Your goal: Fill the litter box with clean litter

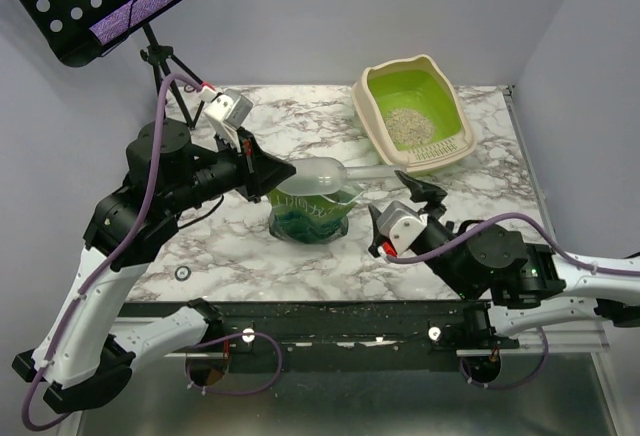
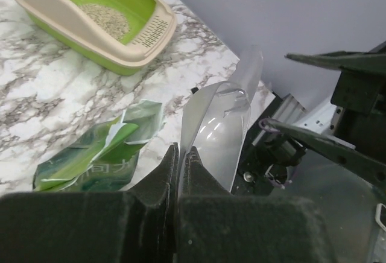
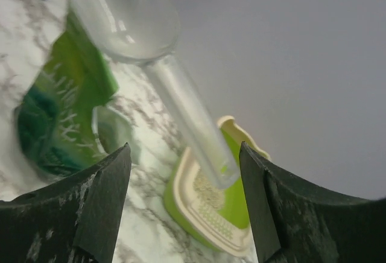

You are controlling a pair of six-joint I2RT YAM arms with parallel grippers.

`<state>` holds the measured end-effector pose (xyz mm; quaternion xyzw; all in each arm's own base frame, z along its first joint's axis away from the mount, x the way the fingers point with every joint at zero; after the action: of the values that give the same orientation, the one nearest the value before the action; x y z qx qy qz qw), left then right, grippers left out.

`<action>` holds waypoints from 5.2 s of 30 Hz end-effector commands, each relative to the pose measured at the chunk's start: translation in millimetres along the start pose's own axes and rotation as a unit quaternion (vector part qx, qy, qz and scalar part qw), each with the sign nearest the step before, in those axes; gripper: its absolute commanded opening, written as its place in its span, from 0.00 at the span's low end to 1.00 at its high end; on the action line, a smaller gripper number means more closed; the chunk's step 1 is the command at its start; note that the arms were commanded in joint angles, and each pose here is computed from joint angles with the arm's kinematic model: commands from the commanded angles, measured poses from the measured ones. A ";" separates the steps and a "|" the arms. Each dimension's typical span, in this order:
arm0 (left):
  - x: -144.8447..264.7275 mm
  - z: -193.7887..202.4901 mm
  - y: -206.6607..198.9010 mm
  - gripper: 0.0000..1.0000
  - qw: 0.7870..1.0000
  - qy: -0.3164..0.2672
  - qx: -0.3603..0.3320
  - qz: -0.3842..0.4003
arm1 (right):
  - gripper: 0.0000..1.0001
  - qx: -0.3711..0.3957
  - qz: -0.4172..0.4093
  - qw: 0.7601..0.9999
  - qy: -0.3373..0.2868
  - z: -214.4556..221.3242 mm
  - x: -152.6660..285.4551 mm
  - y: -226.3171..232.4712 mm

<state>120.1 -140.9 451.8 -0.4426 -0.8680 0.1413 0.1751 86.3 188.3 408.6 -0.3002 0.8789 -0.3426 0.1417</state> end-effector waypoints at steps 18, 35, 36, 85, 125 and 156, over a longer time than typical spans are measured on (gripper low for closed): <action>-10.0 21.8 42.4 0.00 0.982 -0.081 -0.169 -0.029 | 0.80 -0.417 -0.060 0.907 0.005 -5.0 -63.6 -47.1; -12.8 29.0 35.6 0.00 0.980 -0.111 -0.160 0.030 | 0.78 -0.631 -0.267 0.714 -0.142 112.7 -67.6 -56.4; -13.0 30.2 36.3 0.00 0.980 -0.112 -0.161 0.030 | 0.78 -0.635 -0.284 0.703 -0.147 116.9 -68.1 -51.2; -44.0 35.4 49.4 0.00 0.984 -0.099 -0.143 0.043 | 0.45 -0.617 -0.406 0.661 -0.132 104.2 -76.9 -22.9; -43.5 60.3 91.7 0.68 0.919 0.029 -0.392 -0.028 | 0.01 -0.601 -0.129 0.788 0.038 97.7 -21.9 -39.6; -60.1 99.5 105.1 0.00 0.927 0.084 -0.364 -0.044 | 0.01 -0.583 -0.151 0.785 0.146 111.0 -10.4 -28.1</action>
<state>189.3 -143.5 310.9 -0.4724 -0.8460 -0.2329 0.0829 159.8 120.0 342.1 -0.3842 0.8719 0.1926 -0.2347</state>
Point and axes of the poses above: each gripper's point midway between its finger pads, its own x axis back along the fingers, its own y axis along the line the jaws close on, z = x × y, the point moved 9 cm from there along x, back along the fingers, and after that the axes turned 2 degrees about -x, right-handed, at the moved point
